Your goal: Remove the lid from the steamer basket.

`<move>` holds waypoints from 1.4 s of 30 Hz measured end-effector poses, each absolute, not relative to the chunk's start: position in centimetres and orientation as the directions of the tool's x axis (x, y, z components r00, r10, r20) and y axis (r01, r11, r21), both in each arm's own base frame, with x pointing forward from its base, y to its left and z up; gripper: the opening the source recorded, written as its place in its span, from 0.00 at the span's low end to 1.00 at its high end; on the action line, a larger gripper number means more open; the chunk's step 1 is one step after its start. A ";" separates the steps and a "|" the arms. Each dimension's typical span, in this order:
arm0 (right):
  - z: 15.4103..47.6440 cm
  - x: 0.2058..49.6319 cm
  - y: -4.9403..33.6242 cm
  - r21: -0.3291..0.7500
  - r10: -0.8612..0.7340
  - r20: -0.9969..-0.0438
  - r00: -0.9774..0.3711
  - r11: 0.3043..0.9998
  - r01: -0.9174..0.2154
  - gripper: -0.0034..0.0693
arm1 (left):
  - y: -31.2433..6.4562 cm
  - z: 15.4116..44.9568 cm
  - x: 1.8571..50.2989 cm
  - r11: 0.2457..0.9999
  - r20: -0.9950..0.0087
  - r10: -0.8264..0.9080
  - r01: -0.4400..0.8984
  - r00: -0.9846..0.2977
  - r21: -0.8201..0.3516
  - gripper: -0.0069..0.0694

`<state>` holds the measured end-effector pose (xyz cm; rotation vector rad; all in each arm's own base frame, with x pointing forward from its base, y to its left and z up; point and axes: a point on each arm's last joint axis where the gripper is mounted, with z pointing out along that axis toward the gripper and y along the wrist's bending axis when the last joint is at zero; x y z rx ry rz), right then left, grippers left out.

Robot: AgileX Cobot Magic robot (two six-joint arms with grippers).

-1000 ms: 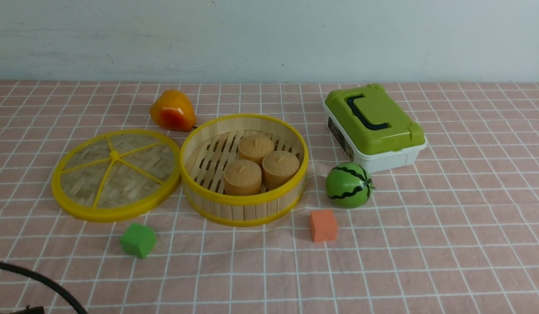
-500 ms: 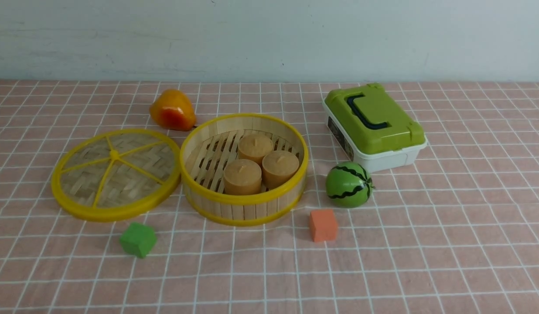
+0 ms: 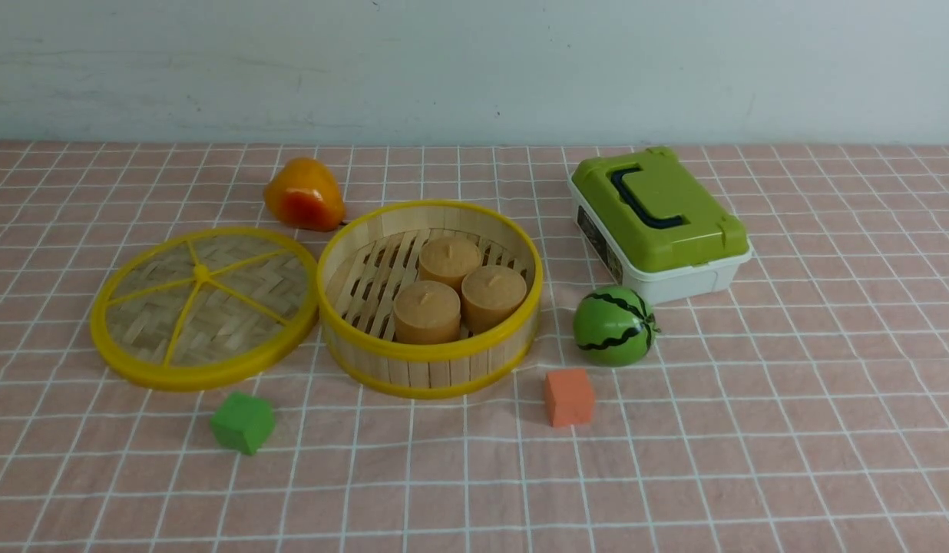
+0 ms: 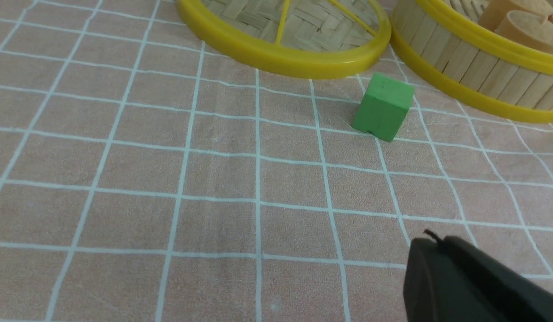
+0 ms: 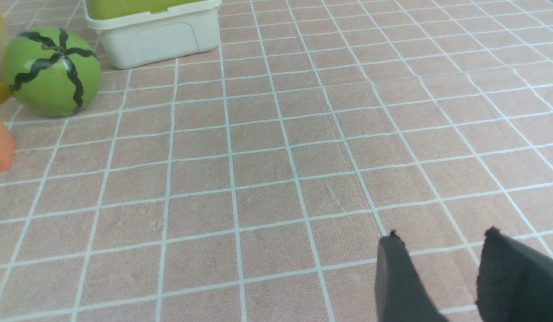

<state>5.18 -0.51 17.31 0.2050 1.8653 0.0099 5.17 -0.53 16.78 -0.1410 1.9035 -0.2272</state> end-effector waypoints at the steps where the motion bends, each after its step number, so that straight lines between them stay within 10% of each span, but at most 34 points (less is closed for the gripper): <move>1: 17.3 5.2 -0.5 0.111 0.146 -0.947 -0.286 0.984 0.136 0.38 | -0.5 16.8 5.2 0.978 -0.923 -0.188 0.021 -0.337 -0.207 0.08; 42: 17.3 5.2 -0.5 0.111 0.146 -0.947 -0.286 0.984 0.136 0.38 | -0.6 16.8 5.2 0.983 -0.927 -0.162 0.032 -0.337 -0.183 0.14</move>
